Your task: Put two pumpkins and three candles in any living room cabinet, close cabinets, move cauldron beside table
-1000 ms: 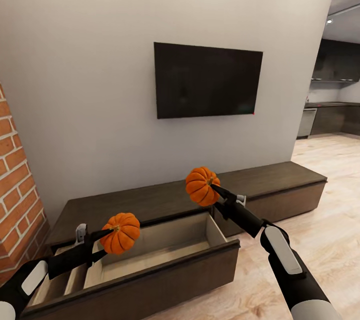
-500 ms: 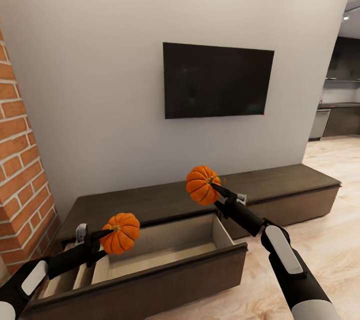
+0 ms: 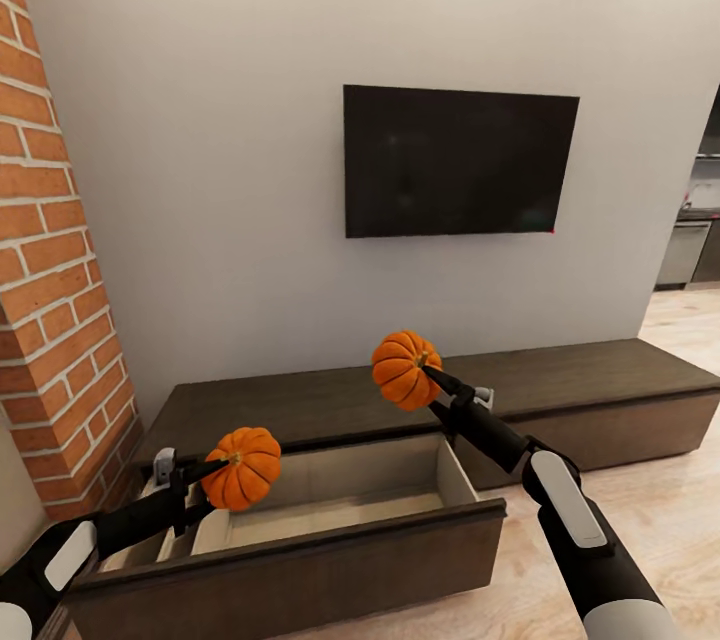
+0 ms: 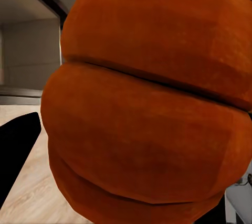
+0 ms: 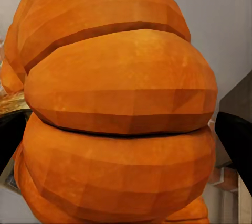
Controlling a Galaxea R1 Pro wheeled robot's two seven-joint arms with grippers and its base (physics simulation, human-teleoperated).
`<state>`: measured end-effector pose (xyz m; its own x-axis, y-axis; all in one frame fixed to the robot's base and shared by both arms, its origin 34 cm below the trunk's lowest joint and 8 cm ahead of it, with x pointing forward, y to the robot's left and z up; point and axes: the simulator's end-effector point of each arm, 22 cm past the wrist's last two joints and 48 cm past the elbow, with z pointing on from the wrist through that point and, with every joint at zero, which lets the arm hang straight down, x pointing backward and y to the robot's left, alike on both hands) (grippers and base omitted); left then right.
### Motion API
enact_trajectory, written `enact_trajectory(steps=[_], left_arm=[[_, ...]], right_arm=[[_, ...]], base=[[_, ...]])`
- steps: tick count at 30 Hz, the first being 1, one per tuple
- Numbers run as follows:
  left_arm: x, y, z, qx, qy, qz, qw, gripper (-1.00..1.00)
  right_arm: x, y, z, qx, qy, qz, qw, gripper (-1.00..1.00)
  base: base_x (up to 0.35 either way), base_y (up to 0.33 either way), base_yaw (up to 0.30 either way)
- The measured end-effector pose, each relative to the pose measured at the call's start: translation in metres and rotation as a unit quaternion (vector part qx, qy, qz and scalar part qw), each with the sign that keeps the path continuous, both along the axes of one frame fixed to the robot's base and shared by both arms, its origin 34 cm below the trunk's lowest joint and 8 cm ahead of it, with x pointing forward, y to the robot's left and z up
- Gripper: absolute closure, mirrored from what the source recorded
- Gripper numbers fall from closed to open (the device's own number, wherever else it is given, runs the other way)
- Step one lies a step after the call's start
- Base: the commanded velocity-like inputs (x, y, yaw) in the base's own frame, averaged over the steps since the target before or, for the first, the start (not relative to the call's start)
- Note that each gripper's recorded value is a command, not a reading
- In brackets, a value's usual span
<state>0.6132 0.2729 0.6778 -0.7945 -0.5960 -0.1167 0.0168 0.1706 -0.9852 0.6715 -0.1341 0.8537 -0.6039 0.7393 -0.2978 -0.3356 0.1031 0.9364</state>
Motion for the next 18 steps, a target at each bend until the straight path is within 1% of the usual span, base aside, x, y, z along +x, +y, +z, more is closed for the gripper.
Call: enact_trajectory(steps=[4, 6, 8, 10, 12, 14, 16, 17, 18], left_arm=[[0.0, 0.0, 0.0, 0.0, 0.001, 0.0, 1.0, 1.0], [0.0, 0.0, -0.001, 0.001, 0.002, 0.0, 1.0, 1.0], [-0.001, -0.001, -0.002, 0.002, 0.003, -0.001, 1.0, 1.0], [-0.001, -0.003, -0.003, 0.003, 0.003, -0.003, 1.0, 1.0], [0.0, -0.001, -0.001, 0.001, 0.002, -0.001, 1.0, 1.0], [0.0, 0.002, 0.0, -0.001, 0.001, 0.002, 1.0, 1.0], [0.0, 0.004, 0.001, -0.001, 0.0, 0.003, 1.0, 1.0], [0.0, 0.004, 0.001, -0.002, 0.0, 0.003, 1.0, 1.0], [0.0, 0.003, 0.001, -0.002, 0.0, 0.003, 1.0, 1.0]], right_arm=[[0.0, 0.0, 0.0, 0.0, 0.0, 0.001, 1.0, 1.0], [0.001, 0.001, -0.006, -0.005, 0.006, 0.0, 1.0, 1.0], [0.004, 0.0, -0.02, -0.018, 0.019, -0.009, 0.9996, 1.0], [0.007, 0.001, -0.038, -0.04, 0.035, -0.013, 0.9985, 1.0], [0.007, 0.001, -0.049, -0.047, 0.047, -0.013, 0.9977, 1.0], [0.008, 0.002, -0.074, -0.067, 0.076, -0.015, 0.9948, 1.0], [0.005, 0.009, -0.101, -0.093, 0.109, -0.01, 0.9896, 1.0], [0.003, 0.014, -0.109, -0.104, 0.118, -0.005, 0.9875, 1.0], [0.001, 0.022, -0.112, -0.106, 0.123, 0.002, 0.9868, 1.0]], base=[[0.025, -0.02, 0.002], [0.043, -0.005, 0.0], [0.189, -0.002, 0.0], [0.259, -0.001, 0.0], [0.137, 0.0, 0.0], [0.056, 0.0, 0.0], [0.048, 0.0, 0.0], [0.122, 0.0, 0.0], [0.188, 0.0, 0.0]])
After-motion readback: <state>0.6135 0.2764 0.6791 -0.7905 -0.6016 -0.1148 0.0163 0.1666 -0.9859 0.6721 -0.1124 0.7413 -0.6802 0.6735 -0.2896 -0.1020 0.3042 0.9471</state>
